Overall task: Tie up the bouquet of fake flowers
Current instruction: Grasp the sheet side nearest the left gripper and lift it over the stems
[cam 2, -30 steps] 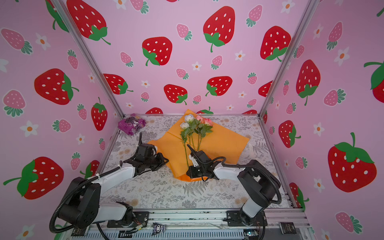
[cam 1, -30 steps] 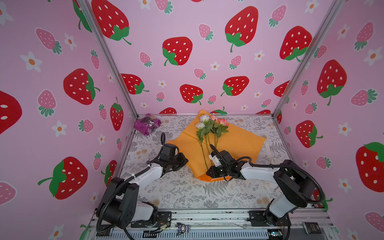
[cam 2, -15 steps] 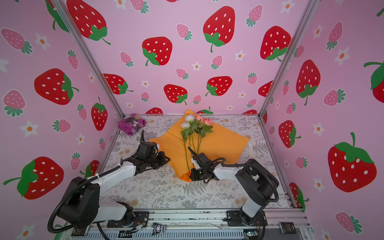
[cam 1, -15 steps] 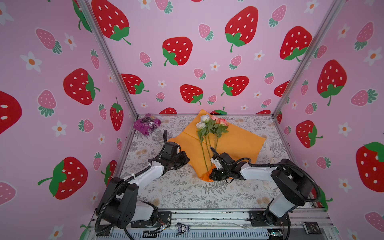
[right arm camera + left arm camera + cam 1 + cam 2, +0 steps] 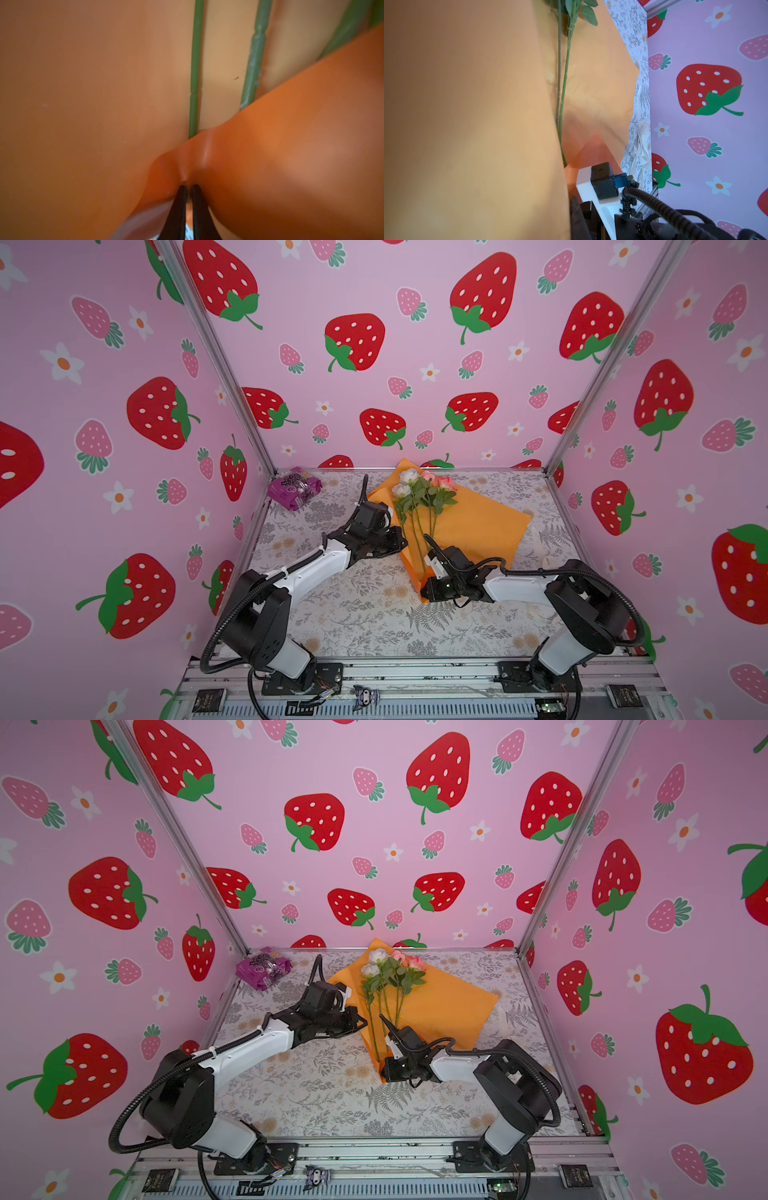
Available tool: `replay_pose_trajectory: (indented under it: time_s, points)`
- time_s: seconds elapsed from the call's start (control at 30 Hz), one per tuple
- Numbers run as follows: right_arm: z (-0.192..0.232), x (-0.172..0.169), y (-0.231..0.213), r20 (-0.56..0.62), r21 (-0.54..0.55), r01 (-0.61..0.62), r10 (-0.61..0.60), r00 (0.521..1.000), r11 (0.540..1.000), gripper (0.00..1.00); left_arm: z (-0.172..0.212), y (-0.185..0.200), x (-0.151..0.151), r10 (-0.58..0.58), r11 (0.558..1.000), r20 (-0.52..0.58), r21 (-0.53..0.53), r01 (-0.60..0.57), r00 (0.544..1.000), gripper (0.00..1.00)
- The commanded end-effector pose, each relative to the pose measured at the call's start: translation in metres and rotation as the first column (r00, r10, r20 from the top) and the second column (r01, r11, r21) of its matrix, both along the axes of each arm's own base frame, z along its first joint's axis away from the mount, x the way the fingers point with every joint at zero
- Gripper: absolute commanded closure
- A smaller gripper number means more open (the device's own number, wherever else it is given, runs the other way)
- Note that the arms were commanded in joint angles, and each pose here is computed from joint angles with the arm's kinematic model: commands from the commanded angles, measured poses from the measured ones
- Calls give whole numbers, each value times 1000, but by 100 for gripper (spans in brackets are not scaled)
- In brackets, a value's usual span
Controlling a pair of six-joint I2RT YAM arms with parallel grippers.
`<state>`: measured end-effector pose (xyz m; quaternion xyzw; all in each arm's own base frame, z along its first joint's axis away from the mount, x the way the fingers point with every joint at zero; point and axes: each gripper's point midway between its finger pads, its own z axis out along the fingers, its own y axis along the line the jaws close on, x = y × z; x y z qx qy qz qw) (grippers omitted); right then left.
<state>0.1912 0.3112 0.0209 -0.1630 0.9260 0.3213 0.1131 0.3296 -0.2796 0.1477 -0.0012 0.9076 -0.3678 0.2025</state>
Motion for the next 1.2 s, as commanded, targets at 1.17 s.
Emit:
replay_pose_trajectory:
  time_s: [1.17]
  points:
    - [6, 5, -53, -1, 37, 185, -185, 983, 982, 86, -26, -100, 18, -170, 983, -79, 62, 175, 982, 100]
